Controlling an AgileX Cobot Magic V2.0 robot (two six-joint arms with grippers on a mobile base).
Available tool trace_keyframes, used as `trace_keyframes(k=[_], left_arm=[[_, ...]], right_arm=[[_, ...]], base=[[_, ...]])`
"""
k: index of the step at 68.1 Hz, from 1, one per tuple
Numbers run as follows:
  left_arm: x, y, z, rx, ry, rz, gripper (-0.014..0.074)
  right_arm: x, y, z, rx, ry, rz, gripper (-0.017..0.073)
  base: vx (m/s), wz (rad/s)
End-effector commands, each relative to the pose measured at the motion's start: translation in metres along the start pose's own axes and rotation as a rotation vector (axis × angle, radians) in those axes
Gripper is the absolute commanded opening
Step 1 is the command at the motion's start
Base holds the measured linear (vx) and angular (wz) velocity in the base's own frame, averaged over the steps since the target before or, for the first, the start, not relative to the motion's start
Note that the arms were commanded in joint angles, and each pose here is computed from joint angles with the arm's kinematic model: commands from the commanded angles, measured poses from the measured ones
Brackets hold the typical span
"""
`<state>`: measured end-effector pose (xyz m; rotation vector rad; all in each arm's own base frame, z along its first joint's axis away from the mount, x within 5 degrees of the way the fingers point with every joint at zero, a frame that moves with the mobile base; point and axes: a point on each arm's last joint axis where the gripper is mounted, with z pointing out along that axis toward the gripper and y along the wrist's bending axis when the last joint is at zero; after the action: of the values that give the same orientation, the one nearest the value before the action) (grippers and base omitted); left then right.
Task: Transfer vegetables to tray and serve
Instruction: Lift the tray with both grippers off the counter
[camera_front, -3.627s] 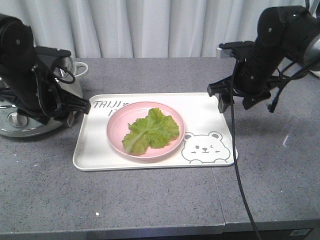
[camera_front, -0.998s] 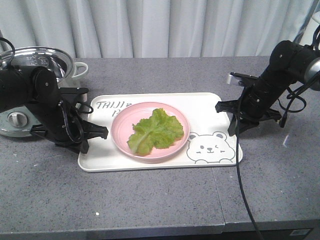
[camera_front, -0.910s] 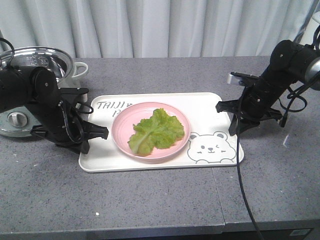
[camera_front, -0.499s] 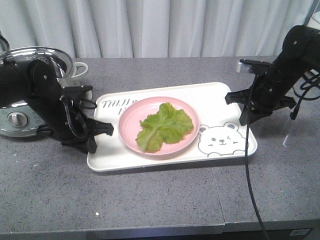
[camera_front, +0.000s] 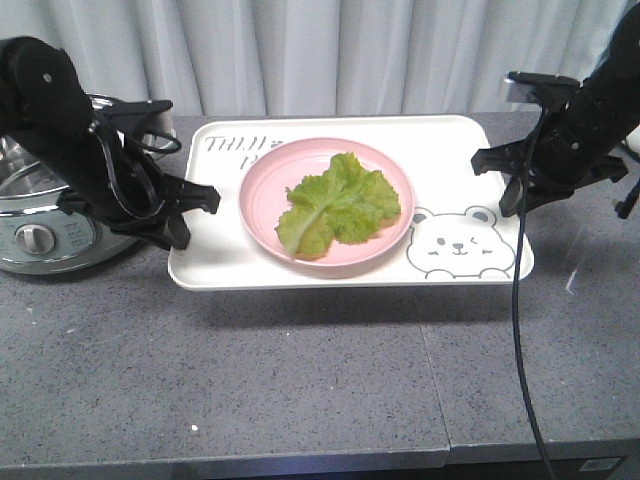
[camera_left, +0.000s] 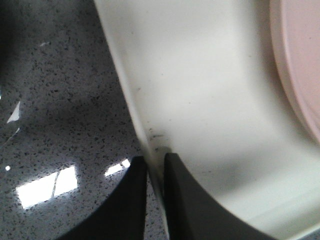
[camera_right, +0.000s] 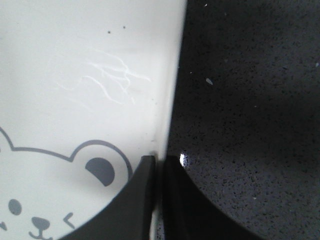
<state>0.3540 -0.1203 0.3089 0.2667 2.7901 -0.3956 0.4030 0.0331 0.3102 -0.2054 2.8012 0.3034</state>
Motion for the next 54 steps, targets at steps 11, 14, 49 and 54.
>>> trace_keyframes(k=[11,14,49,54], left_arm=[[-0.002,-0.026,-0.047,0.117,-0.160,0.038,-0.0007],[-0.001,-0.026,-0.048,0.117,-0.158,0.039,-0.0007],[0.001,-0.026,-0.047,0.117,-0.132,0.040,-0.0006],[0.001,-0.026,-0.047,0.117,-0.132,0.040,-0.0006]], right_arm=[[0.007,0.029,-0.053,-0.115,-0.103,-0.030,-0.0006],[0.007,0.029,-0.054,-0.113,-0.106,-0.032,-0.0006],[0.008,0.030,-0.057,-0.112,-0.114,-0.042,-0.0006],[0.008,0.030,-0.057,-0.112,-0.114,-0.042,-0.0006]], base=[[0.00,0.00],[0.00,0.00],[0.00,0.00],[0.00,0.00]])
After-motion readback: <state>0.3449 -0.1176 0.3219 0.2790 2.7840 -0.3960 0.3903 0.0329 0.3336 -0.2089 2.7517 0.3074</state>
